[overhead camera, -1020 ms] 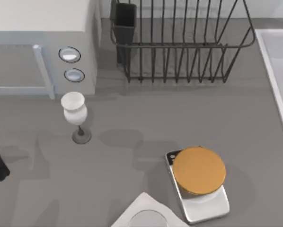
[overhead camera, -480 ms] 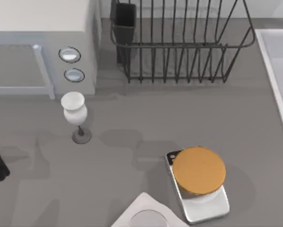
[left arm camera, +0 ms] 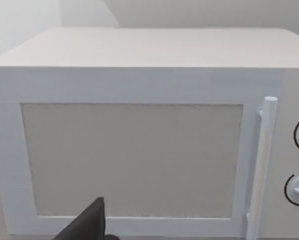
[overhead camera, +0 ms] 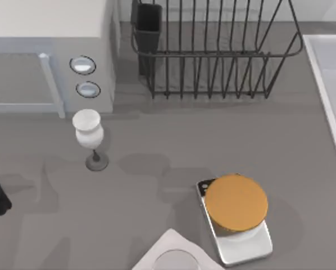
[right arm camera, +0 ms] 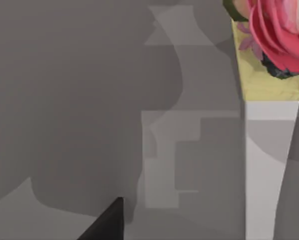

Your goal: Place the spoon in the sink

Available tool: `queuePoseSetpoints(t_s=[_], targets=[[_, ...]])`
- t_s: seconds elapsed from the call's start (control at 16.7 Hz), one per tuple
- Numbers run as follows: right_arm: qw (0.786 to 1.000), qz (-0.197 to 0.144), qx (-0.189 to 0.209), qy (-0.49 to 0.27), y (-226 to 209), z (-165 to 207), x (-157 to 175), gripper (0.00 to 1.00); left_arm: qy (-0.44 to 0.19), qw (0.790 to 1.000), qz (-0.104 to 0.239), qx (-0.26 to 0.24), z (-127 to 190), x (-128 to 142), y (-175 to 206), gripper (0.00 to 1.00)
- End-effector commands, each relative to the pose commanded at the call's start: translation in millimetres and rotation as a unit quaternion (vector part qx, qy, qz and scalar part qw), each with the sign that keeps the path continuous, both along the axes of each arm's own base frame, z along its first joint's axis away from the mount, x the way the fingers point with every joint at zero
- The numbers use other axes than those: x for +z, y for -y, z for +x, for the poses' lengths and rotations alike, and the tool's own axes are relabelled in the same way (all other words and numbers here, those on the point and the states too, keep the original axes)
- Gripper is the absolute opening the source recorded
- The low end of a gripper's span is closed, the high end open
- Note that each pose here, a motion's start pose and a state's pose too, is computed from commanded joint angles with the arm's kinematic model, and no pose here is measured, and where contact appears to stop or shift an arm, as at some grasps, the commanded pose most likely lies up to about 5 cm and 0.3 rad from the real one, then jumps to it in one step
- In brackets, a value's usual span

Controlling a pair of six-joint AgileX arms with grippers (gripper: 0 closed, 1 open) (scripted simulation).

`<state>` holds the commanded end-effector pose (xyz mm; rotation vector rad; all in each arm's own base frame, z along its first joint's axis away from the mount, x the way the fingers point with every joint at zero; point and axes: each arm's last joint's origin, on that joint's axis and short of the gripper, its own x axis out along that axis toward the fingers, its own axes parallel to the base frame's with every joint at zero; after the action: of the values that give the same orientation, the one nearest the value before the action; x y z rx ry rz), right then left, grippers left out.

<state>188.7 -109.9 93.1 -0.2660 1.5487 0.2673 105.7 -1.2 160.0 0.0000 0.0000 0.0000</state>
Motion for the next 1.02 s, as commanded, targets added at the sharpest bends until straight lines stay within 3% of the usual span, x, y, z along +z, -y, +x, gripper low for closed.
queuePoseSetpoints(t_s=[0.06, 0.3, 0.72, 1.02], targets=[[1.000, 0.003, -0.009, 0.010, 0, 1, 22, 0.00, 0.000, 1.000, 0.000, 0.000, 0, 0, 0, 1.00], [1.000, 0.003, -0.007, 0.012, 3, 6, 38, 0.00, 0.000, 1.000, 0.000, 0.000, 0, 0, 0, 1.00], [1.000, 0.008, -0.007, 0.003, 1, 3, 111, 0.00, 0.000, 1.000, 0.000, 0.000, 0, 0, 0, 1.00], [1.000, 0.003, -0.009, 0.010, 0, 1, 122, 0.00, 0.000, 1.000, 0.000, 0.000, 0, 0, 0, 1.00]])
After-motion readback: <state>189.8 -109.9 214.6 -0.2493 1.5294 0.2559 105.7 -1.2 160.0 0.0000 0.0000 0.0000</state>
